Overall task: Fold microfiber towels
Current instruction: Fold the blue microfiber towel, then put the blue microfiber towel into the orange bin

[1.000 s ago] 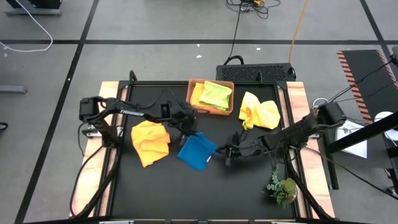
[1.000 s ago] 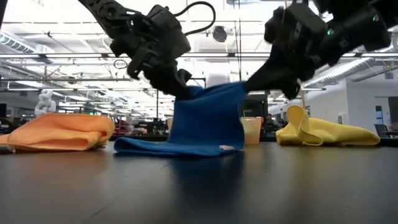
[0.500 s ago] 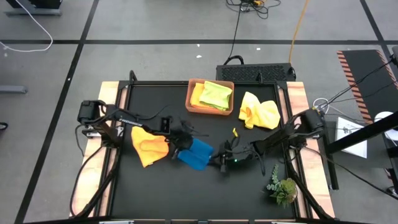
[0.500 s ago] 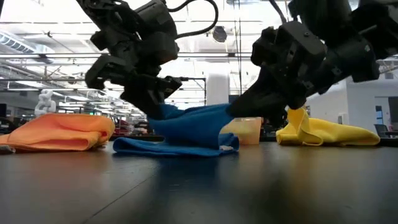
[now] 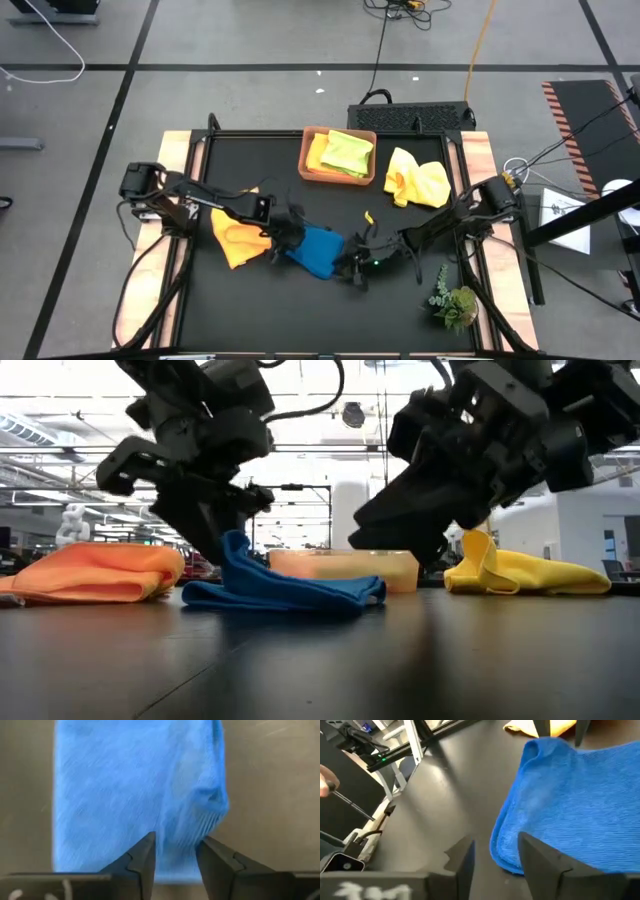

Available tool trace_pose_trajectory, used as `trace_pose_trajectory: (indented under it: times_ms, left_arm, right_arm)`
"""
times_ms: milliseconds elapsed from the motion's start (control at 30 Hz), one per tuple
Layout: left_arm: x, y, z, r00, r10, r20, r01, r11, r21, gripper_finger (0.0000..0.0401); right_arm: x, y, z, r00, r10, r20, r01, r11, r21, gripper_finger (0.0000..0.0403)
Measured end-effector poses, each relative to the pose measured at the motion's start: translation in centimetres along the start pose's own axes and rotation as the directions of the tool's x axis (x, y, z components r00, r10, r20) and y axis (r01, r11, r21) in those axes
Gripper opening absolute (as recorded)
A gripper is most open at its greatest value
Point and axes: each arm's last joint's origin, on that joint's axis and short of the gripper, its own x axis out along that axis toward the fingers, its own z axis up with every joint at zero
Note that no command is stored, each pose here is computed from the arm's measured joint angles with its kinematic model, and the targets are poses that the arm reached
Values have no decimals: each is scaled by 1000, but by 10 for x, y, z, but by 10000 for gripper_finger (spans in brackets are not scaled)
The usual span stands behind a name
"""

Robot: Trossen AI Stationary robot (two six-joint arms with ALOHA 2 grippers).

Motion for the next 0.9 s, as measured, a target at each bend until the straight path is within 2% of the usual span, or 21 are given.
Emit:
trace_pose_trajectory:
  times_ms: [133,267,333,500,600,767,900]
  left_arm:
    - [-24,0,1,997,67,-34,-68,997,-32,157]
    - [-45,2,6,992,116,43,-114,992,-53,163]
    - [-49,7,9,987,128,96,-121,990,-76,163]
    - [-42,28,8,978,147,145,-127,983,-134,164]
    - [-31,42,-3,984,138,114,-117,978,-174,164]
    - [-22,71,-11,976,78,201,-28,970,-241,165]
    - [-13,86,-21,970,30,241,49,946,-319,179]
  right_arm:
    - [-7,-2,10,999,-40,11,40,999,0,165]
    - [-14,-12,18,980,-195,48,194,981,15,173]
    - [-18,-22,17,962,-271,30,271,962,31,173]
    - [-18,-50,17,928,-371,-35,372,917,144,174]
    - [-18,-65,13,926,-363,-104,376,911,167,174]
    - [-15,-76,16,956,-263,-127,284,937,202,174]
    - [-13,-81,15,967,-209,-143,238,942,236,174]
